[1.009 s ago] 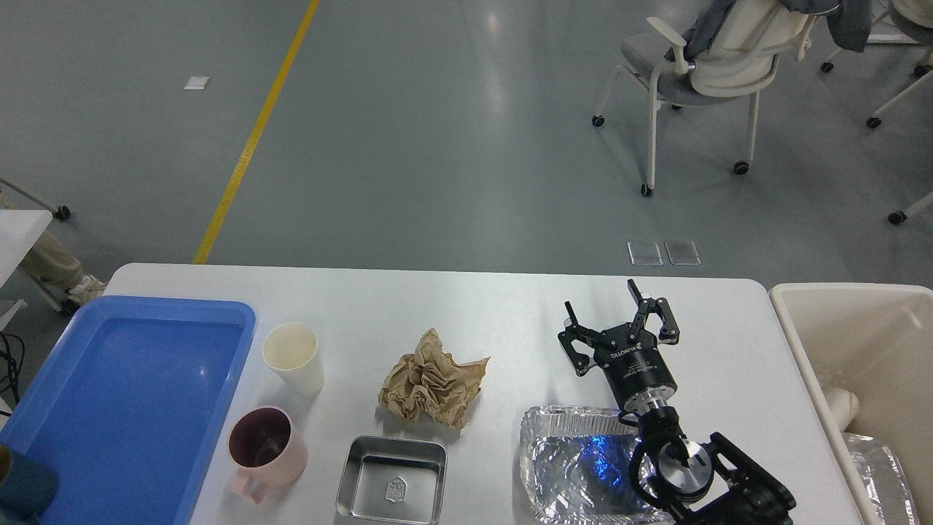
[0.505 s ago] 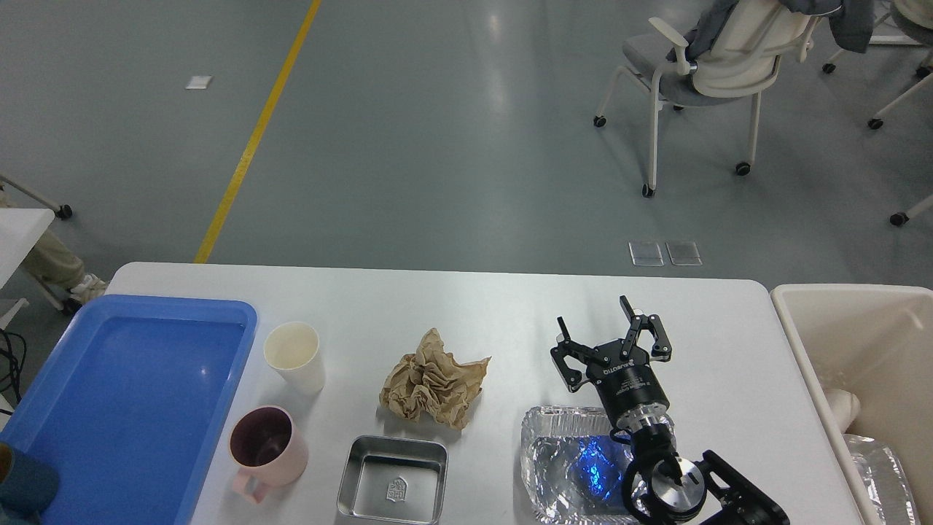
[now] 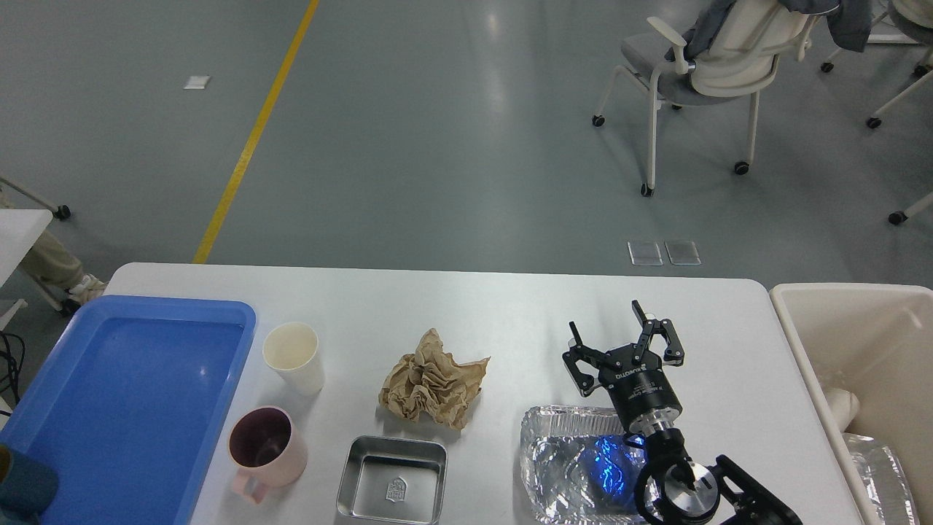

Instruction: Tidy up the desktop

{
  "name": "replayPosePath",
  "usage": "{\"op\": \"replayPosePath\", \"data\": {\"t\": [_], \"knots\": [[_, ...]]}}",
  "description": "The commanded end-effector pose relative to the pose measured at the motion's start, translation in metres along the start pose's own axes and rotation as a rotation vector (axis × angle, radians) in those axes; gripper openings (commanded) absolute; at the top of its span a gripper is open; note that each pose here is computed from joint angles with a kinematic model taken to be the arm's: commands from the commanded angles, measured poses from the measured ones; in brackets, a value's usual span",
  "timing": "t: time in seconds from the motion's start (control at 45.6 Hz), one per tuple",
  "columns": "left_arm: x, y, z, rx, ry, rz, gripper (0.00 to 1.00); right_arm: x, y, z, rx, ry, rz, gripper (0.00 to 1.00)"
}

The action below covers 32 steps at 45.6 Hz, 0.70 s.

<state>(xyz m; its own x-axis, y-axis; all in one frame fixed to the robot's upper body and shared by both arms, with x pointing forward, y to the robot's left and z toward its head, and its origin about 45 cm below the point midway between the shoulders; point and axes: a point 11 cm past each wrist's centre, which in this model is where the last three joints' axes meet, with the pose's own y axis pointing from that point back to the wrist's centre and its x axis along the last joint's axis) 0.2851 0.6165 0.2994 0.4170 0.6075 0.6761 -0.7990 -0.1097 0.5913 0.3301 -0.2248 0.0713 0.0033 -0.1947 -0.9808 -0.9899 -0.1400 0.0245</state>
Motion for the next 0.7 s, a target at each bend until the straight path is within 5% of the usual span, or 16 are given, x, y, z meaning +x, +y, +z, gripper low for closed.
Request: {"op": "replayPosePath", "data": {"t": [0.0, 0.176, 0.68], "knots": [[-0.007, -0.008, 0.007, -0.034, 0.015, -0.008, 0.97, -0.002, -0.002, -0.003, 0.001, 0.007, -0.005, 1.0], [-0.025, -0.019, 0.027, -0.164, -0.053, -0.074, 0.97, -0.005, -0.006, -0.003, -0.001, 0.008, -0.013, 1.0], [-0.108, -0.086, 0.112, -0.21, -0.524, -0.373, 0.97, -0.014, -0.014, 0.004, -0.019, 0.009, -0.036, 1.0]]}}
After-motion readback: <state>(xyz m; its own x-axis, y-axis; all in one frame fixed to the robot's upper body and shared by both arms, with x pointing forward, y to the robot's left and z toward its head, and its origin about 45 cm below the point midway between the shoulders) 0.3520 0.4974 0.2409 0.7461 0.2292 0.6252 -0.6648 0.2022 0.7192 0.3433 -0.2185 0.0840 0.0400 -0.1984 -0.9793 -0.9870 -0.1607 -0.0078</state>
